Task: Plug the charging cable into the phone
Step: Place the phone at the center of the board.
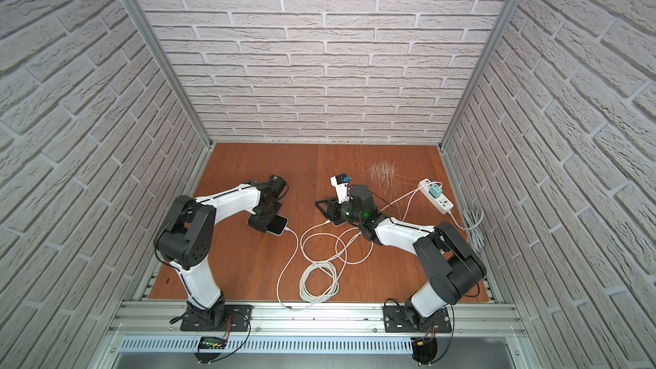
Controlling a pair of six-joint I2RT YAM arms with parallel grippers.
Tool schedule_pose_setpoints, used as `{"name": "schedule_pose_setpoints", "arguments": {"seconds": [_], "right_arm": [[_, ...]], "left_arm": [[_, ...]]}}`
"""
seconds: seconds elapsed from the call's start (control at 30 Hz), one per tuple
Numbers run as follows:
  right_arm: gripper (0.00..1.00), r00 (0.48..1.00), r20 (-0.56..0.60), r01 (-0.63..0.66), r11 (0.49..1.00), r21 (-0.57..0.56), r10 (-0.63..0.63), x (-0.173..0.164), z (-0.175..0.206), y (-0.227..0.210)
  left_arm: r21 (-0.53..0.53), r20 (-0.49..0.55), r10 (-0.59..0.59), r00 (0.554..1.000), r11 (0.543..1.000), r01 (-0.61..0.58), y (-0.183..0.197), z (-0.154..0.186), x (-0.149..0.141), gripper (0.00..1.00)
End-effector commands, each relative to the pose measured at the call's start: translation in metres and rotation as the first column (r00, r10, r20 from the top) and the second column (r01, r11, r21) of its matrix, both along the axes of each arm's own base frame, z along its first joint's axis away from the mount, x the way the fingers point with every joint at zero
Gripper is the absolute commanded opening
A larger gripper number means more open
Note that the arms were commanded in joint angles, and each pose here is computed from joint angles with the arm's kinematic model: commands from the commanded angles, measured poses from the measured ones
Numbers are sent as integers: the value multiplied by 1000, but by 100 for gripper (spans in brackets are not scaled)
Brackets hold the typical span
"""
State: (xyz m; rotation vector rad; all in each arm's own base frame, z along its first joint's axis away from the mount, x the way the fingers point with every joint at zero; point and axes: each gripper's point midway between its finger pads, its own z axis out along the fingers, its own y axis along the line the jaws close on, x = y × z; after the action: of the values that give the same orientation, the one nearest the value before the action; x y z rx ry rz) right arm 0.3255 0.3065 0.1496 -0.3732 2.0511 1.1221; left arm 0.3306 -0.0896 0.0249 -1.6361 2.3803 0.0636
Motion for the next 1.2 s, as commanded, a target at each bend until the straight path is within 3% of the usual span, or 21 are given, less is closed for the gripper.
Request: {"name": "schedule_pose_setpoints", "arguments": {"seconds": [0.0, 0.93, 1.17], "right_arm": [[42, 999, 42, -1, 1000, 20, 0, 0, 13, -2], [43, 999, 41, -10, 1000, 20, 10, -1, 12, -1], [43, 999, 43, -11, 1000, 24, 10, -1, 13, 0]], "left_arm": [[-4, 12, 9, 1000, 1000, -9, 2, -5, 5, 67], [-85, -15, 115, 993, 990, -116, 23, -15, 39, 68], [-99, -32, 111, 993, 989, -114, 19, -25, 41, 80]]}}
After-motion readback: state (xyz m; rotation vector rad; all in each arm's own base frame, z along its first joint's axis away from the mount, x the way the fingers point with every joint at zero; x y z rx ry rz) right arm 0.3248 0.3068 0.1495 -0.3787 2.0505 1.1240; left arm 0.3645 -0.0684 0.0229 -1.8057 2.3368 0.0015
